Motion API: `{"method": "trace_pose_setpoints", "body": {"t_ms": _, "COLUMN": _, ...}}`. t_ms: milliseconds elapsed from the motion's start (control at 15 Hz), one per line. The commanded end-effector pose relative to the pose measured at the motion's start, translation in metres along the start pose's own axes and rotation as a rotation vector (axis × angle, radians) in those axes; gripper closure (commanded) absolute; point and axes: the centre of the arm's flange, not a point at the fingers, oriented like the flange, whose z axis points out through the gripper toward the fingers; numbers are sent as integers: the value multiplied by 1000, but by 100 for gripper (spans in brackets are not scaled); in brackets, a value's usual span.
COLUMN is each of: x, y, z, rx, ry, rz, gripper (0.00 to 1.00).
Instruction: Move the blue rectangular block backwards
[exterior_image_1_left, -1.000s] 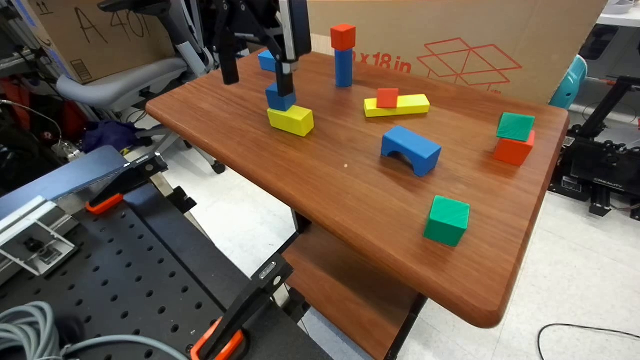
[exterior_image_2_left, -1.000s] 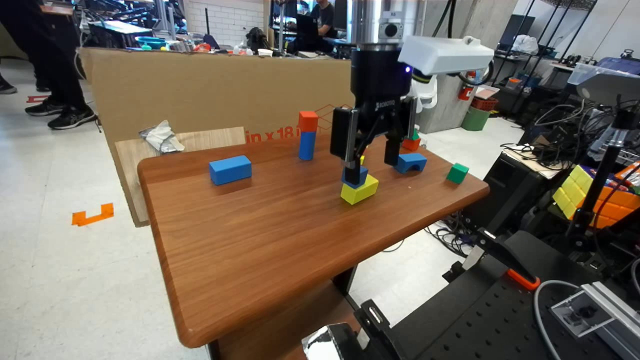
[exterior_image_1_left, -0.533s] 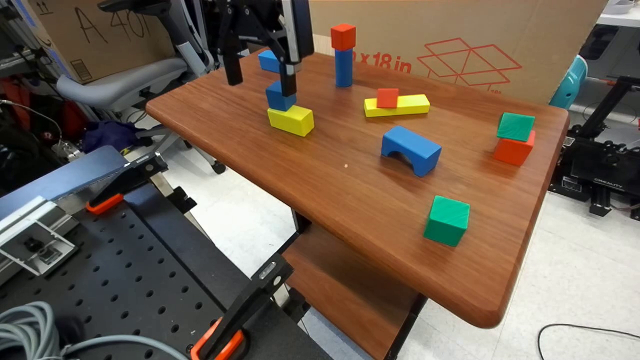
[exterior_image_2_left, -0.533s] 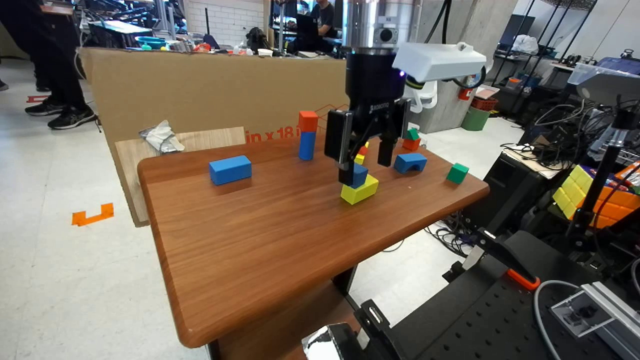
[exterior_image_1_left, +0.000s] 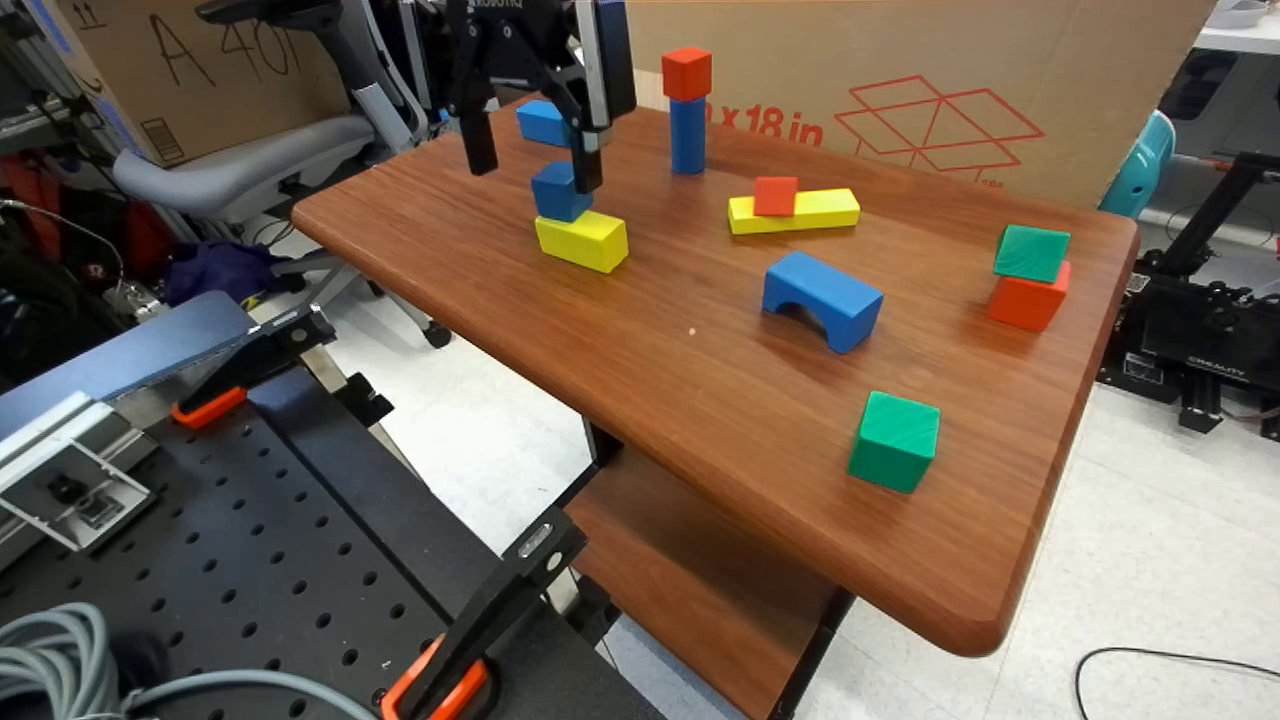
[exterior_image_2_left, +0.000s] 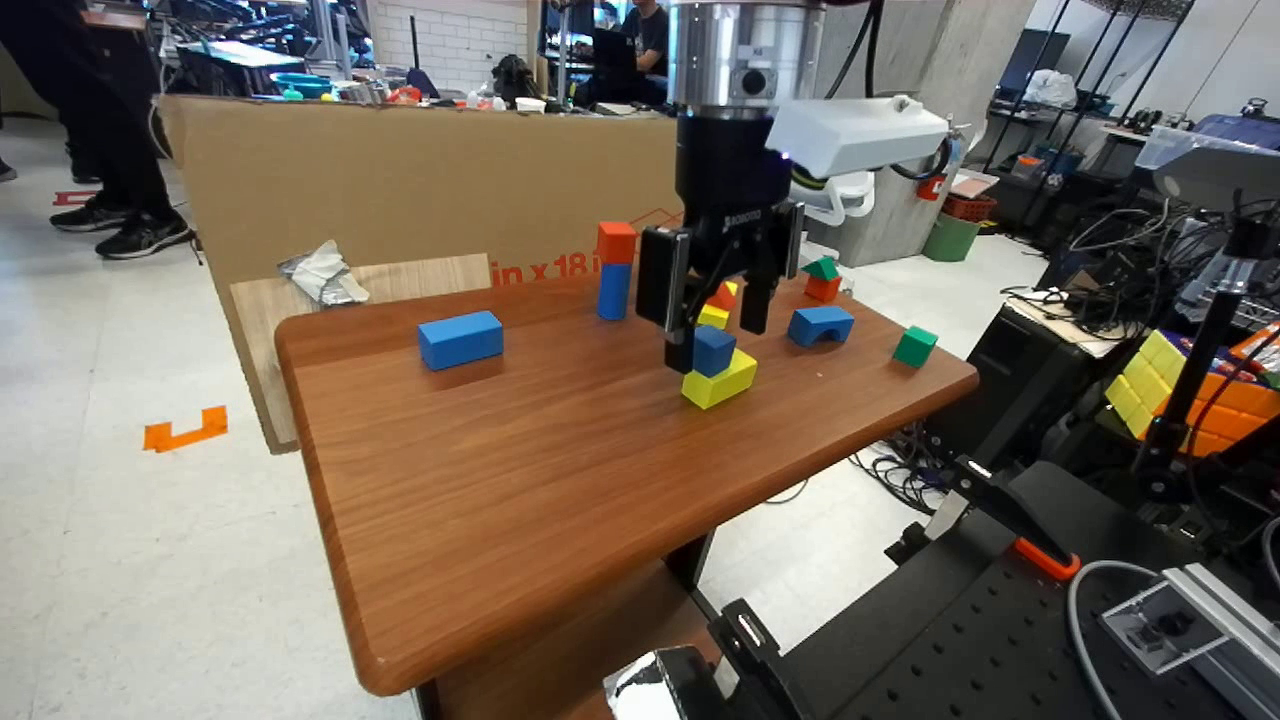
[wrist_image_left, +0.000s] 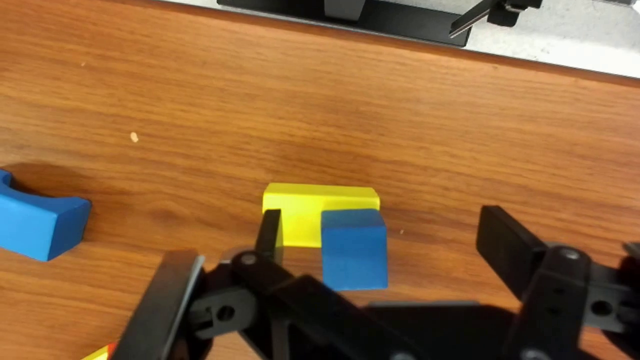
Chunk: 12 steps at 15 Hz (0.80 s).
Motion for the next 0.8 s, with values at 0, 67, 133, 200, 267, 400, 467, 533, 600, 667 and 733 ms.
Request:
{"method": "trace_pose_setpoints", "body": {"t_ms": 0, "x": 13, "y": -4, "z": 5, "rx": -27, "ry": 18, "rz": -22, "gripper": 33}}
{"method": "trace_pose_setpoints", "body": {"t_ms": 67, "x": 14, "y": -5, "z": 6, "rx": -32, "ry": 17, "rz": -28, "gripper": 42}}
{"method": "trace_pose_setpoints", "body": {"t_ms": 133, "x": 15, "y": -6, "z": 7, "rx": -39, "ry": 21, "rz": -34, "gripper": 49}}
{"method": "trace_pose_setpoints", "body": {"t_ms": 200, "x": 16, "y": -7, "z": 7, "rx": -47, "ry": 24, "rz": -41, "gripper": 58}}
{"method": "trace_pose_setpoints", "body": {"t_ms": 267, "x": 16, "y": -8, "z": 6, "rx": -55, "ry": 28, "rz": -49, "gripper": 65}}
{"method": "trace_pose_setpoints", "body": {"t_ms": 400, "x": 19, "y": -11, "z": -1, "rx": -60, "ry": 67, "rz": -46, "gripper": 80}}
{"method": "trace_pose_setpoints", "body": {"t_ms": 467, "x": 22, "y": -15, "z": -8, "rx": -48, "ry": 87, "rz": -25, "gripper": 88}}
{"method": "trace_pose_setpoints", "body": {"t_ms": 533, "x": 24, "y": -17, "z": -13, "rx": -40, "ry": 100, "rz": -11, "gripper": 92}}
{"method": "trace_pose_setpoints", "body": {"t_ms": 600, "x": 24, "y": -23, "z": -20, "rx": -29, "ry": 113, "rz": 8, "gripper": 92}}
{"method": "trace_pose_setpoints", "body": {"t_ms": 667, "x": 24, "y": -28, "z": -26, "rx": -21, "ry": 116, "rz": 19, "gripper": 92}}
{"method": "trace_pose_setpoints", "body": {"t_ms": 733, "x": 25, "y": -36, "z": -35, "rx": -11, "ry": 120, "rz": 33, "gripper": 92}}
